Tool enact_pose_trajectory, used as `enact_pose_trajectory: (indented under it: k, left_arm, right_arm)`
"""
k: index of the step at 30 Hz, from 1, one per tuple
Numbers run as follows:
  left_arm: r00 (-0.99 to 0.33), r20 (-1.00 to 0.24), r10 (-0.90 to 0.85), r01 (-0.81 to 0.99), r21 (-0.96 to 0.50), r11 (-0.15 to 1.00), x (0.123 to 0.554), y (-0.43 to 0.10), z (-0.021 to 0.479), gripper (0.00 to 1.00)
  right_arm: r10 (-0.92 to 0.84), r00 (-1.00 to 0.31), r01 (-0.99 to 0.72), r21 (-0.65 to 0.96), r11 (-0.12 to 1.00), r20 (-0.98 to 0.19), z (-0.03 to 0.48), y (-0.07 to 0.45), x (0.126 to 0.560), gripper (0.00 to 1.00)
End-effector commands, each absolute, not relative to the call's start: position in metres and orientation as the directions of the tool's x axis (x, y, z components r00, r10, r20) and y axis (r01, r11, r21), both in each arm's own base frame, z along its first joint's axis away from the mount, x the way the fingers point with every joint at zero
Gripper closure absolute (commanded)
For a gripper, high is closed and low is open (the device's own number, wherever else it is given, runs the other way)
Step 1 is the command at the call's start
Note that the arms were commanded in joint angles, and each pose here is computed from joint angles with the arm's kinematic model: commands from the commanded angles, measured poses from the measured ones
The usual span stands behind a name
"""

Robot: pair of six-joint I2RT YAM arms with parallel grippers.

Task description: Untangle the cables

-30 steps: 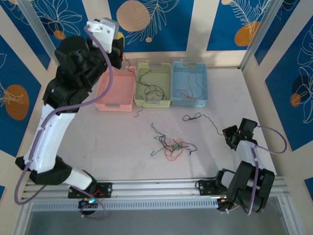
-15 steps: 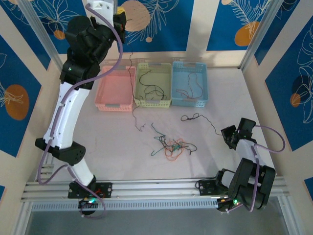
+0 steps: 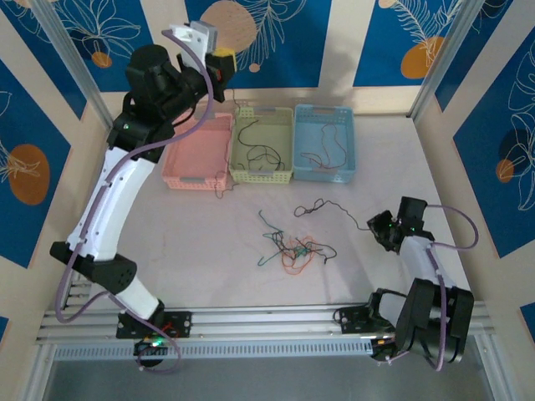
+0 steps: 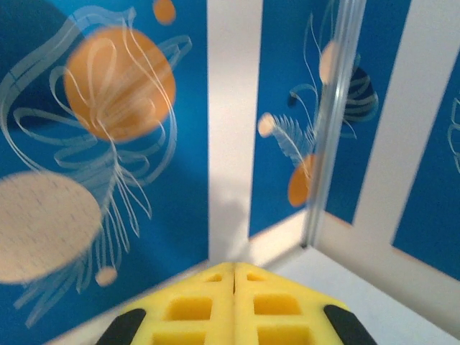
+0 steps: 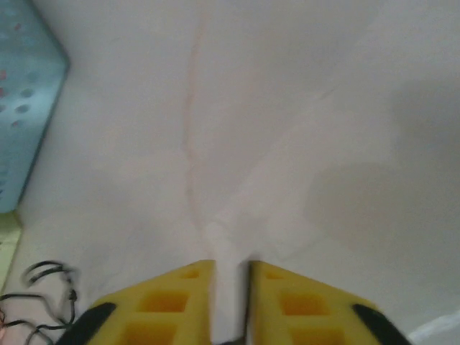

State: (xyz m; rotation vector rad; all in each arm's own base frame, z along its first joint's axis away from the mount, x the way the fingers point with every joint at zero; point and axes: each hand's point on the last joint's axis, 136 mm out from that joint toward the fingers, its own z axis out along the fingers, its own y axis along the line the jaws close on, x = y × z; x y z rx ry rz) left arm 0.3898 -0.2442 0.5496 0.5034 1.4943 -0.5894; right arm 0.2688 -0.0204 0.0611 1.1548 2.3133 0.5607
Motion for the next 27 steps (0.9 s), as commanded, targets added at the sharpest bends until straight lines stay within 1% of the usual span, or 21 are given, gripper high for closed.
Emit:
enact_pose_trajectory:
  k: [1, 2, 4, 6, 8, 10, 12, 13, 14, 16, 18, 19, 21, 24, 27]
  left_arm:
    - [-0.069, -0.994, -0.088, 0.702, -0.111, 0.704, 0.354, -0.24, 0.552, 1.0]
    - [-0.082, -0.992, -0.091, 0.702, -0.123, 0.702, 0.349, -0.237, 0.546, 1.0]
    - [-0.099, -0.99, -0.096, 0.701, -0.138, 0.7, 0.341, -0.234, 0.539, 1.0]
    - [-0.116, -0.989, -0.094, 0.696, -0.149, 0.703, 0.333, -0.229, 0.532, 1.0]
    - [-0.135, -0.986, -0.094, 0.693, -0.162, 0.703, 0.327, -0.226, 0.526, 1.0]
    - [-0.159, -0.983, -0.096, 0.697, -0.18, 0.694, 0.32, -0.225, 0.522, 1.0]
    - [-0.181, -0.978, -0.102, 0.703, -0.201, 0.682, 0.315, -0.225, 0.52, 1.0]
    - [-0.189, -0.976, -0.107, 0.708, -0.211, 0.674, 0.311, -0.225, 0.519, 1.0]
    - [-0.193, -0.975, -0.113, 0.715, -0.219, 0.664, 0.308, -0.226, 0.52, 1.0]
    - [-0.203, -0.972, -0.121, 0.718, -0.232, 0.656, 0.303, -0.225, 0.52, 1.0]
    - [-0.212, -0.969, -0.125, 0.723, -0.241, 0.647, 0.298, -0.224, 0.52, 1.0]
    - [-0.216, -0.968, -0.126, 0.726, -0.245, 0.642, 0.296, -0.224, 0.52, 1.0]
    - [-0.222, -0.966, -0.131, 0.729, -0.254, 0.636, 0.292, -0.224, 0.521, 1.0]
    - [-0.227, -0.964, -0.136, 0.734, -0.261, 0.626, 0.287, -0.223, 0.522, 1.0]
    - [-0.227, -0.965, -0.134, 0.732, -0.26, 0.629, 0.283, -0.22, 0.522, 1.0]
  right_arm:
    - [0.739, -0.611, 0.521, 0.558, 0.646, -0.285, 0.092, 0.001, 0.268, 0.54]
    - [0.712, -0.63, 0.486, 0.558, 0.672, -0.309, 0.102, 0.008, 0.268, 0.47]
    - [0.654, -0.659, 0.402, 0.562, 0.723, -0.372, 0.125, 0.024, 0.268, 0.37]
    - [0.588, -0.671, 0.265, 0.594, 0.759, -0.451, 0.154, 0.045, 0.27, 0.34]
    - [0.501, -0.662, 0.032, 0.646, 0.763, -0.558, 0.192, 0.079, 0.273, 0.31]
    - [0.412, -0.62, -0.225, 0.654, 0.722, -0.668, 0.227, 0.118, 0.268, 0.29]
    - [0.31, -0.54, -0.463, 0.584, 0.666, -0.782, 0.255, 0.156, 0.258, 0.27]
    - [0.241, -0.485, -0.58, 0.516, 0.63, -0.841, 0.266, 0.178, 0.248, 0.27]
    - [0.179, -0.421, -0.666, 0.437, 0.604, -0.889, 0.274, 0.197, 0.24, 0.25]
    - [0.066, -0.304, -0.791, 0.291, 0.538, -0.95, 0.285, 0.232, 0.224, 0.23]
    - [-0.011, -0.196, -0.863, 0.167, 0.476, -0.981, 0.293, 0.26, 0.217, 0.19]
    - [-0.042, -0.153, -0.89, 0.119, 0.44, -0.987, 0.295, 0.274, 0.215, 0.14]
    - [-0.087, -0.094, -0.921, 0.054, 0.386, -0.992, 0.3, 0.296, 0.217, 0.13]
    - [-0.124, -0.074, -0.931, 0.024, 0.363, -0.99, 0.297, 0.325, 0.24, 0.13]
    - [-0.118, -0.041, -0.944, 0.0, 0.33, -0.992, 0.299, 0.348, 0.259, 0.14]
